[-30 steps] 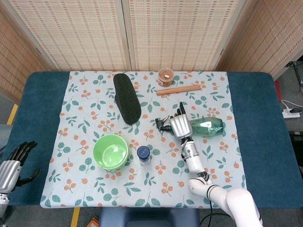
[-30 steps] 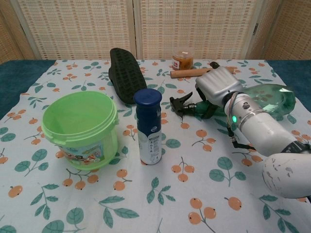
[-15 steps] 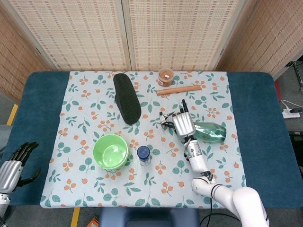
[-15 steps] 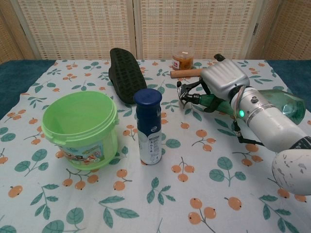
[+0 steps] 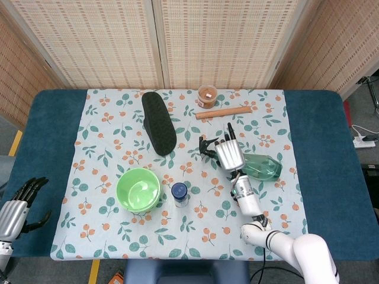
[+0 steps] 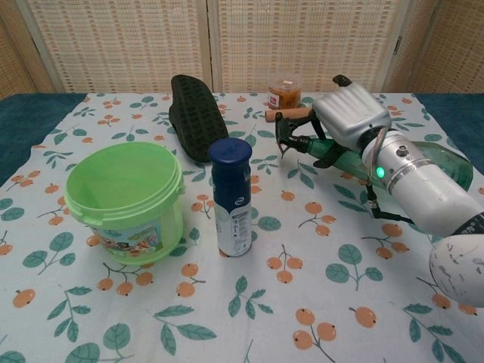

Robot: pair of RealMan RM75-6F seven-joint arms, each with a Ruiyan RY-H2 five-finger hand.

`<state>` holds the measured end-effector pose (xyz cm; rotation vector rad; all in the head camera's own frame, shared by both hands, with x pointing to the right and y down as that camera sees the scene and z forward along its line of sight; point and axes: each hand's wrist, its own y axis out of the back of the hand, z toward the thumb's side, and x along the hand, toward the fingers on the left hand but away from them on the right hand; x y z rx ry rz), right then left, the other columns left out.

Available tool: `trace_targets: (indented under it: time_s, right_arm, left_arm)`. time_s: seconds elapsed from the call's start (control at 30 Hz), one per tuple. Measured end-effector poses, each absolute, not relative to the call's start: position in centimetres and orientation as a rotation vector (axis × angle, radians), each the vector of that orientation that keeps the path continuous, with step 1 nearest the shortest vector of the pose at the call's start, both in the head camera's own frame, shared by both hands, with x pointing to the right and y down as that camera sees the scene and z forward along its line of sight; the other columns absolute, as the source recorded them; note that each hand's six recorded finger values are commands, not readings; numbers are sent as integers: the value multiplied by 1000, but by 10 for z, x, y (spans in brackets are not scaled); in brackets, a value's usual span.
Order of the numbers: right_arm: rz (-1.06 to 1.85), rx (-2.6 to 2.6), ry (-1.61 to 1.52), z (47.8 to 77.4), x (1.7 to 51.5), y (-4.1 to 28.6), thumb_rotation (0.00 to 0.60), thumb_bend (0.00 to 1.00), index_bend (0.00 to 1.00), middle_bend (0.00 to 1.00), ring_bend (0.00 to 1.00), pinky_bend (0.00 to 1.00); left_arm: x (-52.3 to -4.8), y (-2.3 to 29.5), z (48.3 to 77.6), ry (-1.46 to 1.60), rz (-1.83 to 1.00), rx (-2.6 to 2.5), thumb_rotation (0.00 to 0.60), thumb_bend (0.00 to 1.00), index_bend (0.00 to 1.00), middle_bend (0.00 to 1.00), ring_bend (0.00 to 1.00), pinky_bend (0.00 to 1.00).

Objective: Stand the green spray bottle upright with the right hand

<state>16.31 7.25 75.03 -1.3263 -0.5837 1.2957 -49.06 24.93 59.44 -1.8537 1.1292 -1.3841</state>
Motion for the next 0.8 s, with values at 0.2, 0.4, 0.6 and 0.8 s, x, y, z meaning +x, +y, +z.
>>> trace_targets:
  time_s: [0.2,0.4,0.6,0.8]
  right_arm:
    - [1226,-1352,-670,728,158,68,600,150,866,662,365,71]
    - [1124,-1375,-797,696,156,62,600,156,871,668,374,80]
    - [1053,-1405,-917,672,159,59,600,163,873,671,374,80]
    - [990,-1445,-1035,656,164,60,600,173,875,674,376,80]
  left_arm:
    - [-489,250,596,1119,-1387,-1856,600,332,109,71,0,142]
    - [-487,251,598,1105,-1389,-1860,600,333,104,70,0,142]
    - [-487,251,600,1101,-1393,-1859,600,333,100,69,0,142]
    - [-485,253,601,1090,-1395,-1861,600,333,99,69,0,142]
